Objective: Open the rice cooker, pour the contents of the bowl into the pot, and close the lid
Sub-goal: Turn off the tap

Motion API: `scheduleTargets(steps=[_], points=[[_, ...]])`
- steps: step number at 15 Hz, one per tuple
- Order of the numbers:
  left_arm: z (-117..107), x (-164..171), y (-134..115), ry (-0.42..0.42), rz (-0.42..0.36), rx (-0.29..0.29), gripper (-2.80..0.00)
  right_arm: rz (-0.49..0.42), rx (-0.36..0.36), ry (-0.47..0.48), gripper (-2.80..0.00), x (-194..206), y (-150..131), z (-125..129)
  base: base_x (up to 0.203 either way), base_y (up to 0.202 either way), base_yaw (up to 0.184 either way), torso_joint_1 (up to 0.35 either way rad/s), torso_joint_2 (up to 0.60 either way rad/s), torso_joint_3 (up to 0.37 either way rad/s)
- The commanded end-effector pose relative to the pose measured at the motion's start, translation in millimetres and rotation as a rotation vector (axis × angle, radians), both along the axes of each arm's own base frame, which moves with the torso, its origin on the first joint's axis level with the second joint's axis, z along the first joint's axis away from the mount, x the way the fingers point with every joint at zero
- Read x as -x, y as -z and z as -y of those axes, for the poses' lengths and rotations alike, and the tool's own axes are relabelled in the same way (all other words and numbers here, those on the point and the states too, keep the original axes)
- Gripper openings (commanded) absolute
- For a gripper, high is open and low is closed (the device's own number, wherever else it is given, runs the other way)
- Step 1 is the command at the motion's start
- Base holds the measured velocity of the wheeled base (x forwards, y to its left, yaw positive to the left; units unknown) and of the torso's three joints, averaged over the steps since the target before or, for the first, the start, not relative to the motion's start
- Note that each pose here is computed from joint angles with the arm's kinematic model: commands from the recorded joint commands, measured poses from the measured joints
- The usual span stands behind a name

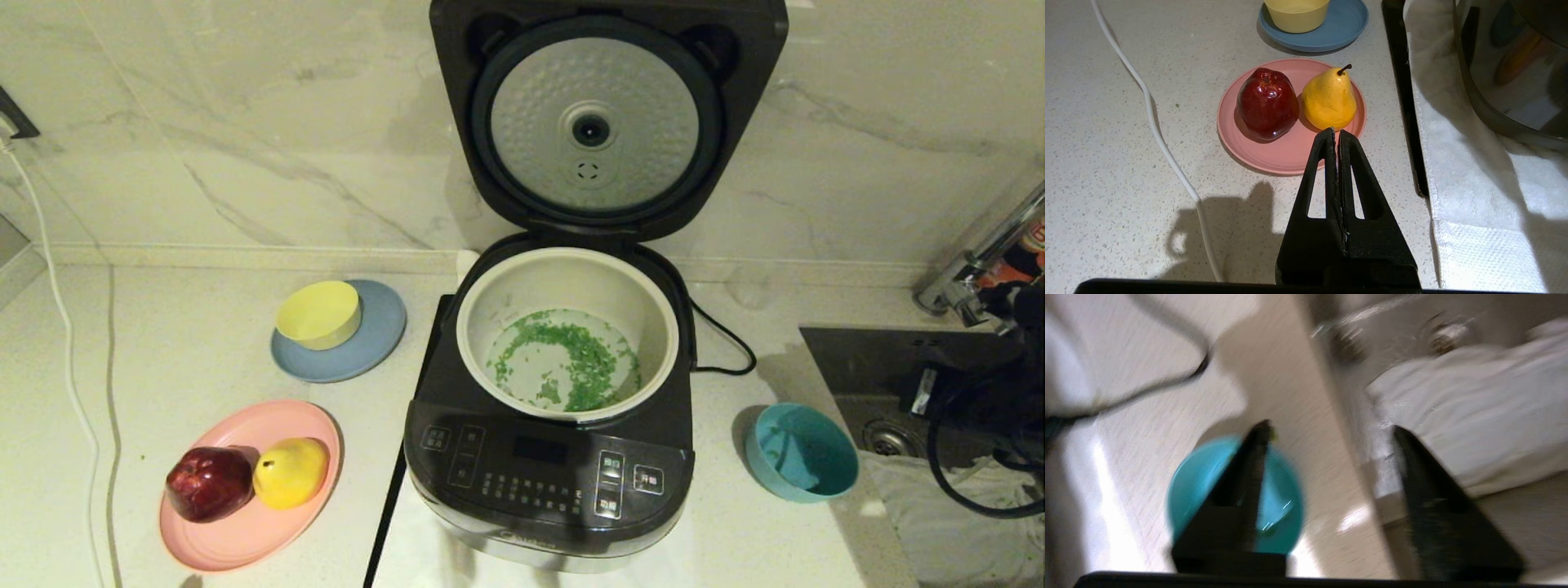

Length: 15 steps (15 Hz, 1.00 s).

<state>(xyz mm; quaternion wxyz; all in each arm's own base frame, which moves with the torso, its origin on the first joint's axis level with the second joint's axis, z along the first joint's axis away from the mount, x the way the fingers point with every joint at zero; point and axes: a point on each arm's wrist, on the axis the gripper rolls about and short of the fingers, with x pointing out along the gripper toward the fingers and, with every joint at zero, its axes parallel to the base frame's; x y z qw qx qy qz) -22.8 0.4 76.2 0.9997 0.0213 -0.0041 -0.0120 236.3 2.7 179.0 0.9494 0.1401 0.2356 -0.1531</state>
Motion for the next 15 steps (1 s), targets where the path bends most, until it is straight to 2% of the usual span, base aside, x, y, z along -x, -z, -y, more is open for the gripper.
scheduleTargets(steps=[1, 4, 6, 10, 13, 15], points=[[0, -1, 3, 0.0, -0.008, 0.0, -2.8, 0.049, 0.021, 0.039, -2.8, 10, -11, 2, 0.0, 0.0, 0.0, 0.0, 0.0, 0.0], [0, -1, 3, 0.0, -0.008, 0.0, -2.8, 0.052, 0.057, 0.144, -2.8, 9, -15, 25, 0.0, 0.0, 0.0, 0.0, 0.0, 0.0], [0, -1, 3, 0.0, -0.008, 0.0, -2.8, 0.011, 0.106, 0.217, -2.8, 1, -8, 41, 0.0, 0.0, 0.0, 0.0, 0.0, 0.0], [0, -1, 3, 0.0, -0.008, 0.001, -2.8, -0.047, 0.128, 0.375, -2.8, -20, 6, 86, 0.0, 0.0, 0.0, 0.0, 0.0, 0.0], [0, -1, 3, 0.0, -0.008, 0.0, -2.8, -0.099, 0.129, 0.416, -2.8, -36, 24, 105, 0.0, 0.0, 0.0, 0.0, 0.0, 0.0], [0, -1, 3, 0.0, -0.008, 0.0, -2.8, -0.043, 0.164, 0.436, -2.8, -52, 29, 120, 0.0, 0.0, 0.0, 0.0, 0.0, 0.0]])
